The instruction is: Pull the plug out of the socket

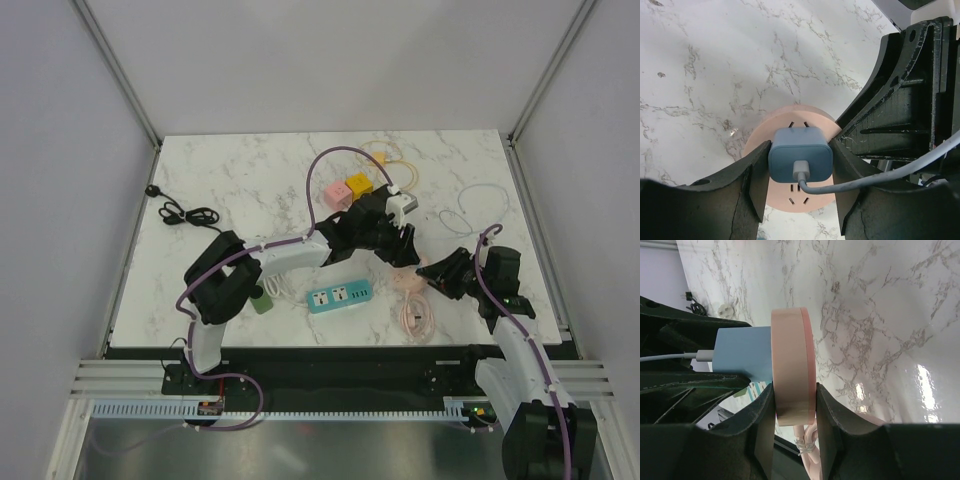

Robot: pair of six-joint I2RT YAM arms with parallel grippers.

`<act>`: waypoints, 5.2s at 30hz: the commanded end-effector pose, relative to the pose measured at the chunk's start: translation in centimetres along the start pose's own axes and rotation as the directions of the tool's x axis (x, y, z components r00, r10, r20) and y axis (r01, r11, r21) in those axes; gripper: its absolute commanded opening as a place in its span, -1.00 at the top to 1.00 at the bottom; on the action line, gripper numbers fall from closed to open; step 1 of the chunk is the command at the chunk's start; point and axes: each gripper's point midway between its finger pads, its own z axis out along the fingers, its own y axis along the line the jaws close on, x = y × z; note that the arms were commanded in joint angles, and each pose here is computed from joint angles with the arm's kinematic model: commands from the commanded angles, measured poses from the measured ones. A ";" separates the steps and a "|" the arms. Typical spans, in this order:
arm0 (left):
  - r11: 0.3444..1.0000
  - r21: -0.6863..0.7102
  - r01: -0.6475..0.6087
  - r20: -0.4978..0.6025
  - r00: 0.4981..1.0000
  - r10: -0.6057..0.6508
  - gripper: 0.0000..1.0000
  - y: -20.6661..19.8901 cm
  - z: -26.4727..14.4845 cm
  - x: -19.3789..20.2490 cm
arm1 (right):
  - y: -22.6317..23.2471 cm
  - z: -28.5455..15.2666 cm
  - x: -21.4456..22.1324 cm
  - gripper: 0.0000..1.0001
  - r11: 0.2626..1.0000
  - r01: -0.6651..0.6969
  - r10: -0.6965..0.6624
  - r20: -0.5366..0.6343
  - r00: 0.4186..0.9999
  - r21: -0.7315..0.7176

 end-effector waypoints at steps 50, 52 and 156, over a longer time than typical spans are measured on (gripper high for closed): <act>0.988 0.120 0.099 0.225 0.966 -0.124 0.95 -2.0 -4.1 -6.1 | -6.8 0.0 -0.5 1.00 0.954 0.026 -0.039 0.037 0.999 0.298; 0.993 0.020 0.116 0.187 0.975 -0.118 0.95 -0.7 -3.5 -5.7 | -6.7 0.1 -0.5 1.00 0.955 0.026 -0.038 0.036 0.999 0.294; 0.874 -0.452 0.181 0.009 0.980 -0.198 -0.99 7.3 -16.9 -2.7 | -3.2 7.1 -10.6 1.00 0.977 0.047 -0.071 0.109 0.991 0.210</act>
